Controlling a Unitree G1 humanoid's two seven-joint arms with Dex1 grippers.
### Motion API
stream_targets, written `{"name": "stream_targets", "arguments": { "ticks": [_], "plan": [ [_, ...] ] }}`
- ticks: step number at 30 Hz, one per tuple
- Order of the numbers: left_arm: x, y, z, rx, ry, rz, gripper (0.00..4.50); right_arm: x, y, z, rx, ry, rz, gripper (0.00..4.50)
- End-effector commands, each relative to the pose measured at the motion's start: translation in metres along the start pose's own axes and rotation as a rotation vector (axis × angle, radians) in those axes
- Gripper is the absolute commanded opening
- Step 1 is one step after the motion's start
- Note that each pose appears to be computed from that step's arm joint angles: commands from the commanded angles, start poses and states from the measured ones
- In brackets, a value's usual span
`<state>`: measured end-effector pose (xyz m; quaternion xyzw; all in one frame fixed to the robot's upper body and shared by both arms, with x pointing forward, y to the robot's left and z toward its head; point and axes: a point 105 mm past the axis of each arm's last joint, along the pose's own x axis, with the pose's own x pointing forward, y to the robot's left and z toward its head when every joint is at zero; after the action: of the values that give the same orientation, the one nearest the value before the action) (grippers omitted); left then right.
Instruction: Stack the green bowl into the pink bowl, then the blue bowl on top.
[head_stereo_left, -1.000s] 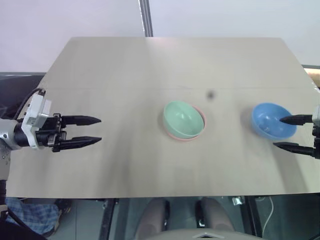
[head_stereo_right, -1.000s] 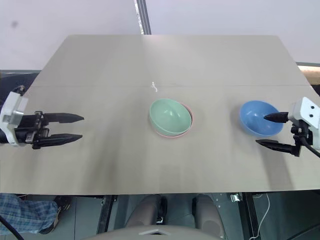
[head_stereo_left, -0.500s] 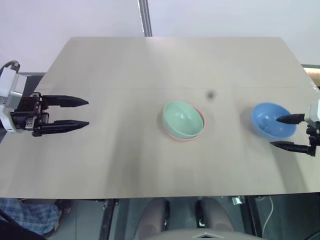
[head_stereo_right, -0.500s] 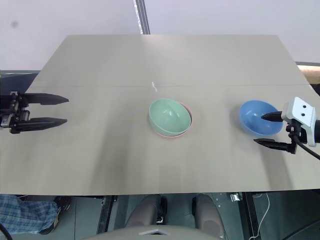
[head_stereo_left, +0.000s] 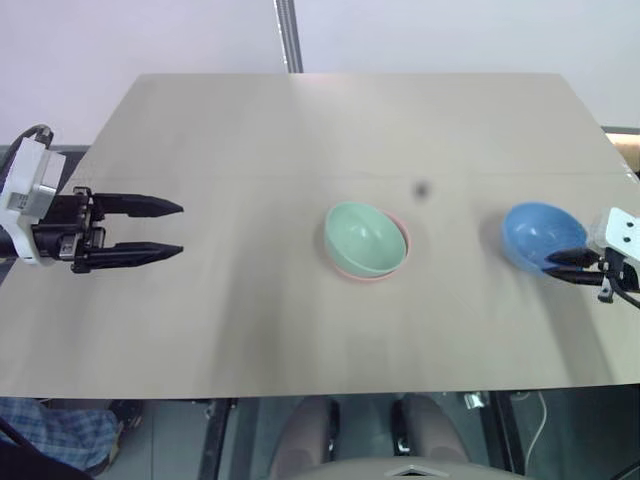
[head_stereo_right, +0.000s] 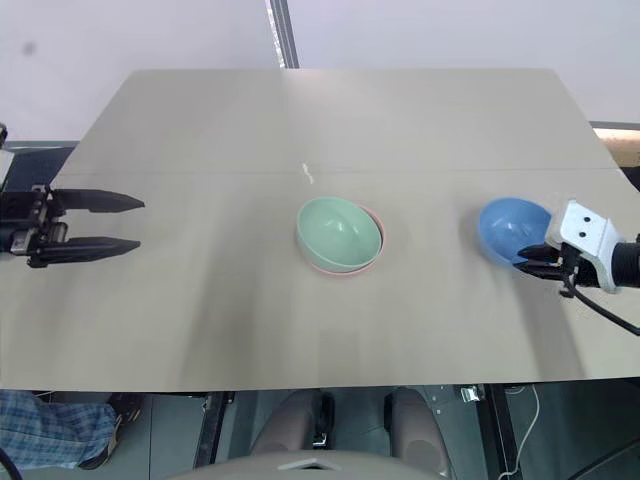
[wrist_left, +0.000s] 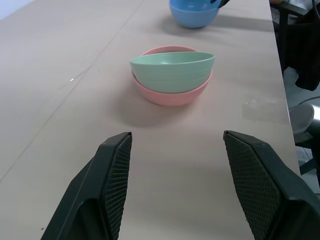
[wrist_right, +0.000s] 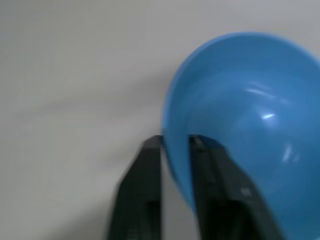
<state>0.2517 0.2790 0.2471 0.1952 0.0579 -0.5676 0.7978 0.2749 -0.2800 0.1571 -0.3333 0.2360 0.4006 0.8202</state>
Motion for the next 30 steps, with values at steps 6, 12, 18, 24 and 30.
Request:
{"name": "stream_targets", "arguments": {
  "ticks": [6,12,18,24,30],
  "plan": [
    [-0.001,0.001,0.008,0.038,-0.014,-0.003,3.11,-0.006,0.000,0.016,-0.045,-0.034,0.005,0.53],
    [0.001,0.000,0.008,0.037,-0.016,-0.012,3.11,-0.007,-0.001,0.013,-0.048,-0.020,-0.012,2.71],
    [0.001,0.000,0.007,0.036,-0.014,-0.010,3.11,-0.006,0.000,0.013,-0.038,-0.010,-0.001,3.54],
    [0.001,0.000,0.006,0.036,-0.012,-0.008,3.11,-0.001,-0.005,-0.011,-0.040,0.144,-0.043,3.54],
    [0.001,0.001,0.006,0.035,-0.011,-0.006,3.11,0.003,-0.007,-0.014,-0.057,0.166,-0.055,3.30]
  ]
}}
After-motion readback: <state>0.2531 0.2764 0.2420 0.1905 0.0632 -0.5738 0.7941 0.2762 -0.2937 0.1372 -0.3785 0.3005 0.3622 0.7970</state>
